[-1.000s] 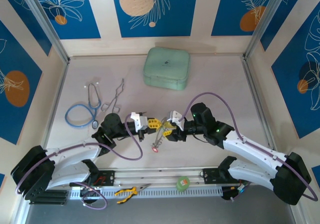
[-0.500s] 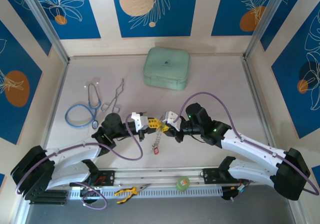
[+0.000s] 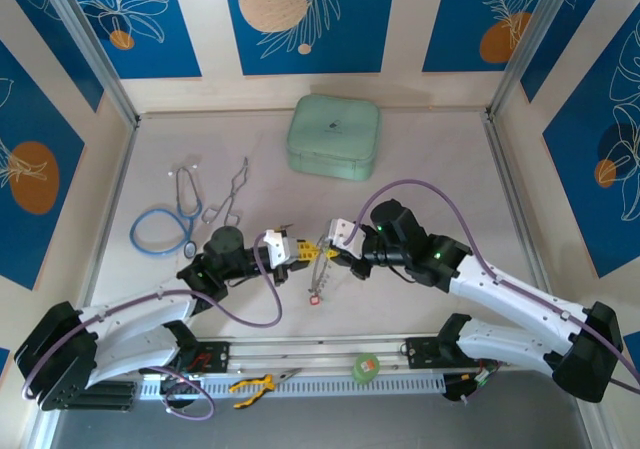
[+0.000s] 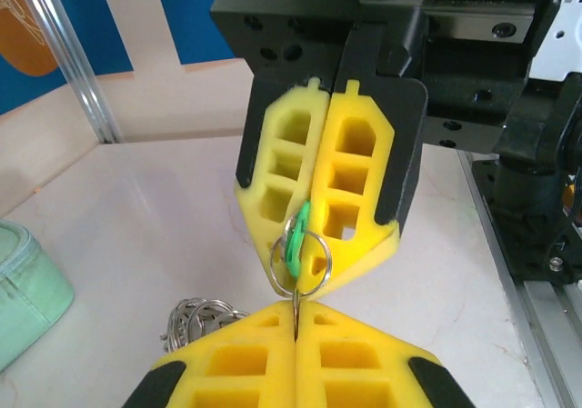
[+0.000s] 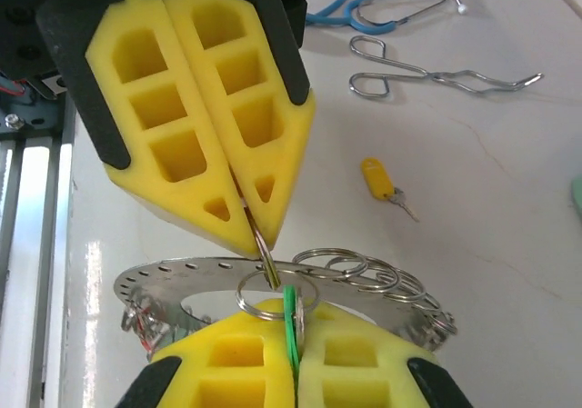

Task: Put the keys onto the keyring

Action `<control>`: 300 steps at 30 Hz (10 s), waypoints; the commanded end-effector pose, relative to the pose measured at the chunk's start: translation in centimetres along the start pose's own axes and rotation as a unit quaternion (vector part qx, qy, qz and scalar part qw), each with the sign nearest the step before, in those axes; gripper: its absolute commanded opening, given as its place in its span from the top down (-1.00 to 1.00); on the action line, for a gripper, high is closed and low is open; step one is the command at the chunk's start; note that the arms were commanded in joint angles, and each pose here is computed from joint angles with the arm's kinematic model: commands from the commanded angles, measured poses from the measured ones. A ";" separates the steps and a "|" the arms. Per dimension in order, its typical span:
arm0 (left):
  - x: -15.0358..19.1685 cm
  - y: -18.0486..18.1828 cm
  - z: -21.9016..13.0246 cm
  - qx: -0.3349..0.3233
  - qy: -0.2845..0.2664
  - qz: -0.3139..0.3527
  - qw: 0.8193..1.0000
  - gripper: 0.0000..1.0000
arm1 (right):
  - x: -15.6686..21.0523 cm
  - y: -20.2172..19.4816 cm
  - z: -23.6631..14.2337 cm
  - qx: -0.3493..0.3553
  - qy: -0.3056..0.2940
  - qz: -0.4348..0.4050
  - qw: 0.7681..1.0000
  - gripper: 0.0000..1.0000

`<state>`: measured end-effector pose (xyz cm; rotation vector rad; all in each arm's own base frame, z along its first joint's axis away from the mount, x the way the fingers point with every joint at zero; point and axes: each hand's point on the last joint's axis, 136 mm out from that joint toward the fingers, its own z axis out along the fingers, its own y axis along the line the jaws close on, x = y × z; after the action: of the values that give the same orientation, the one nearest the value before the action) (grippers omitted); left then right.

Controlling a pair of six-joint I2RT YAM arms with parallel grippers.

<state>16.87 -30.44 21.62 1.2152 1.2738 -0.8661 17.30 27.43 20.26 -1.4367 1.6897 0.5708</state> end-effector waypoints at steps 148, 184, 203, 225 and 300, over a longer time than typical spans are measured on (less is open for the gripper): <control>4.0 16.4 -6.9 -0.456 0.082 -0.163 0.871 -1.00 | 21.2 -3.9 2.9 0.062 0.234 0.708 0.664 0.63; 3.5 16.3 -6.9 -0.452 0.080 -0.165 0.873 -0.98 | 20.0 -4.9 2.2 0.082 0.210 0.697 0.681 0.46; 5.2 14.4 -7.2 -0.425 0.092 -0.176 0.883 -0.96 | 10.0 -15.1 -1.5 0.148 0.138 0.317 0.927 0.35; 6.8 12.7 -5.1 -0.367 0.057 -0.205 0.905 -0.87 | 19.1 -4.5 2.0 -0.168 0.211 0.049 0.962 0.26; 5.6 11.5 -6.7 -0.358 0.077 -0.176 0.914 -0.68 | 12.1 0.9 2.8 -0.144 0.113 -0.087 0.979 1.00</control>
<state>27.86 -21.01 19.09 0.4261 1.7587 -0.4719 17.62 21.23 7.11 -1.9655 1.7525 0.5332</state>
